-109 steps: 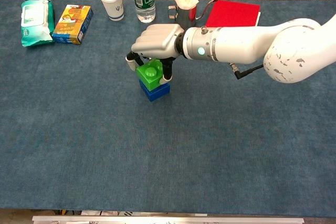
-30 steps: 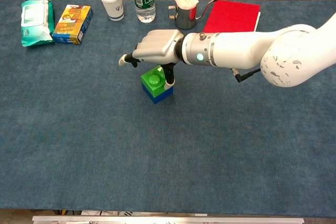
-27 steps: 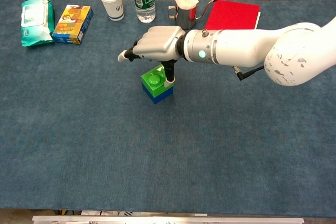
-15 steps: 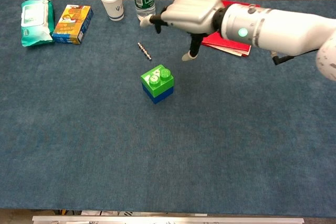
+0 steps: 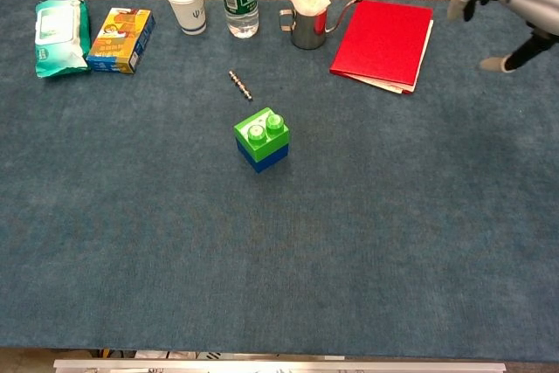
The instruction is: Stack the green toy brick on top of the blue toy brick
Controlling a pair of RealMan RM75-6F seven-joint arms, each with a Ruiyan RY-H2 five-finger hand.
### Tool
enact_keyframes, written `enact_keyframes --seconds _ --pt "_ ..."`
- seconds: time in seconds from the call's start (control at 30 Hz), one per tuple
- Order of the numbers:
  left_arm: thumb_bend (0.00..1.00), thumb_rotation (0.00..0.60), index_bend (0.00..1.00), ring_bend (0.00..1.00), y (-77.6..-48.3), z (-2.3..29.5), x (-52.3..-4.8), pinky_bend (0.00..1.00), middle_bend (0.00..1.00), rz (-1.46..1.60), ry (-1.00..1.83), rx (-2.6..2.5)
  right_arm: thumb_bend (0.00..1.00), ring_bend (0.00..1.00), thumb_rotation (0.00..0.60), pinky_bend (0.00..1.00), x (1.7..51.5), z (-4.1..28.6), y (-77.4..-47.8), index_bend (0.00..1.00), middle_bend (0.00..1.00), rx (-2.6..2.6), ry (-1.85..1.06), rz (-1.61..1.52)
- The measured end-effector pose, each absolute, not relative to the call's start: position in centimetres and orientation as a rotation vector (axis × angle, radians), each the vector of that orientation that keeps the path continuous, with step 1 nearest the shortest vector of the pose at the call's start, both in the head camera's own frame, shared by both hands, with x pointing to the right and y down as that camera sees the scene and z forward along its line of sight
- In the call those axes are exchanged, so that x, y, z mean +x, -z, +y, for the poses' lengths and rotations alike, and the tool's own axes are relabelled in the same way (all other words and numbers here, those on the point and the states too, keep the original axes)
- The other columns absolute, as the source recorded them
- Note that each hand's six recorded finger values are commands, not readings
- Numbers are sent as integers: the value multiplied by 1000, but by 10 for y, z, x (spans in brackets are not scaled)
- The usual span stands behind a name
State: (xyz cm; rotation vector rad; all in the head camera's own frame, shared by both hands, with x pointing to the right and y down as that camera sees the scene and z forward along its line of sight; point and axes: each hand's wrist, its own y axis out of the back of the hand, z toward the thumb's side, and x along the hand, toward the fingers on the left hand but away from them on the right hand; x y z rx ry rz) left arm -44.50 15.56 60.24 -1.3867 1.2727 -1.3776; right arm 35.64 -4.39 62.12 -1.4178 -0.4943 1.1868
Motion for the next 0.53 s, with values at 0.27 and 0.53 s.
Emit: enact_keyframes --seconds 0.27,0.53 --pt "206 600 0 18 -607 149 -435 0 3 1229 1365 -1397 151 335 600 369 427 3 -604 369 423 -1321 -1268 -653" --pt "206 600 0 18 -610 149 -423 0 3 1193 1347 -1414 151 335 600 369 472 48 -596 373 427 -1287 -1329 -766"
